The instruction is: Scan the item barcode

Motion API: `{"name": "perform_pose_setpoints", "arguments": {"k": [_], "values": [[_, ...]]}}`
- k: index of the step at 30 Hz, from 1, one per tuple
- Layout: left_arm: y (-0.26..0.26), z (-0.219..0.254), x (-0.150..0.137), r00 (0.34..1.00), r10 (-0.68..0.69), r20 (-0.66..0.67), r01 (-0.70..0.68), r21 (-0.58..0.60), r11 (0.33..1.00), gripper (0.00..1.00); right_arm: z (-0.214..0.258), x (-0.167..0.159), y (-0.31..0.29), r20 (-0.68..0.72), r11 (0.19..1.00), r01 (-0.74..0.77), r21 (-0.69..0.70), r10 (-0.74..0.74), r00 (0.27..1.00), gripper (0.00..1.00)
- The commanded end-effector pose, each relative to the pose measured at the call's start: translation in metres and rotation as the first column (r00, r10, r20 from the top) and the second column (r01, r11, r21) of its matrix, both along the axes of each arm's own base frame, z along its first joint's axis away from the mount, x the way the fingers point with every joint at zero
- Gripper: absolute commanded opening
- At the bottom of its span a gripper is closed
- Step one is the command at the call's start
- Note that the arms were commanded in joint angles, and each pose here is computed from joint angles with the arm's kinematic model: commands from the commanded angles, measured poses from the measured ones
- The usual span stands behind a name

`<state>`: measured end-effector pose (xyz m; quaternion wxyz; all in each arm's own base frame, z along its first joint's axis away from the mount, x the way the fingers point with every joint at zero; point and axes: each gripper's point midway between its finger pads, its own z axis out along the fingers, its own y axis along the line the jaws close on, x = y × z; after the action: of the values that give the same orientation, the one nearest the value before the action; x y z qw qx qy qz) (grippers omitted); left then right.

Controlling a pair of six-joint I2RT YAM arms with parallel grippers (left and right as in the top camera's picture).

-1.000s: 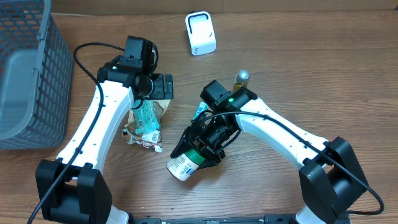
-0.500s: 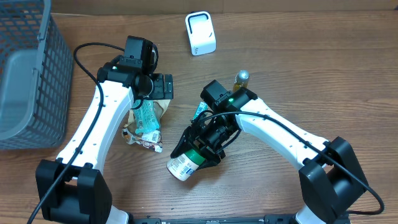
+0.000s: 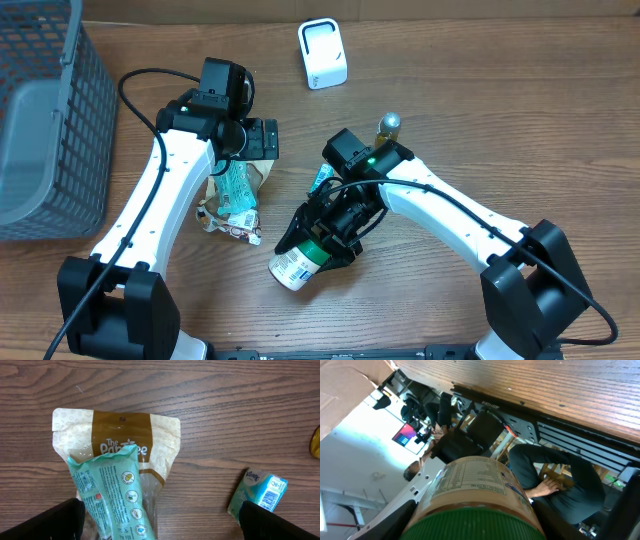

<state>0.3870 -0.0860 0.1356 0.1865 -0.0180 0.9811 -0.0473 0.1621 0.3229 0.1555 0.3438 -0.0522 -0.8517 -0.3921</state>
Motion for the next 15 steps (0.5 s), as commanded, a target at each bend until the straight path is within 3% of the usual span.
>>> {"name": "perform_pose_setpoints", "arguments": {"k": [1, 8, 12, 15], "values": [[-0.005, 0.007, 0.004, 1.0, -0.023, 0.02, 0.023, -0.004, 1.0, 1.0, 0.003, 0.006, 0.002, 0.058, 1.0, -0.006, -0.002, 0.006, 0.998, 0.38], [-0.005, 0.007, 0.004, 1.0, -0.023, 0.02, 0.023, -0.005, 1.0, 1.0, -0.026, 0.02, -0.013, 0.188, 0.986, 0.017, -0.167, 0.015, 0.982, 0.37], [-0.005, 0.007, 0.004, 1.0, -0.023, 0.02, 0.023, -0.004, 1.0, 1.0, -0.044, 0.033, -0.027, 0.275, 0.96, 0.046, -0.277, 0.033, 0.961, 0.27], [-0.005, 0.007, 0.004, 1.0, -0.023, 0.02, 0.023, -0.005, 1.0, 1.0, -0.054, 0.043, -0.036, 0.336, 0.937, 0.072, -0.343, 0.051, 0.94, 0.26]]}}
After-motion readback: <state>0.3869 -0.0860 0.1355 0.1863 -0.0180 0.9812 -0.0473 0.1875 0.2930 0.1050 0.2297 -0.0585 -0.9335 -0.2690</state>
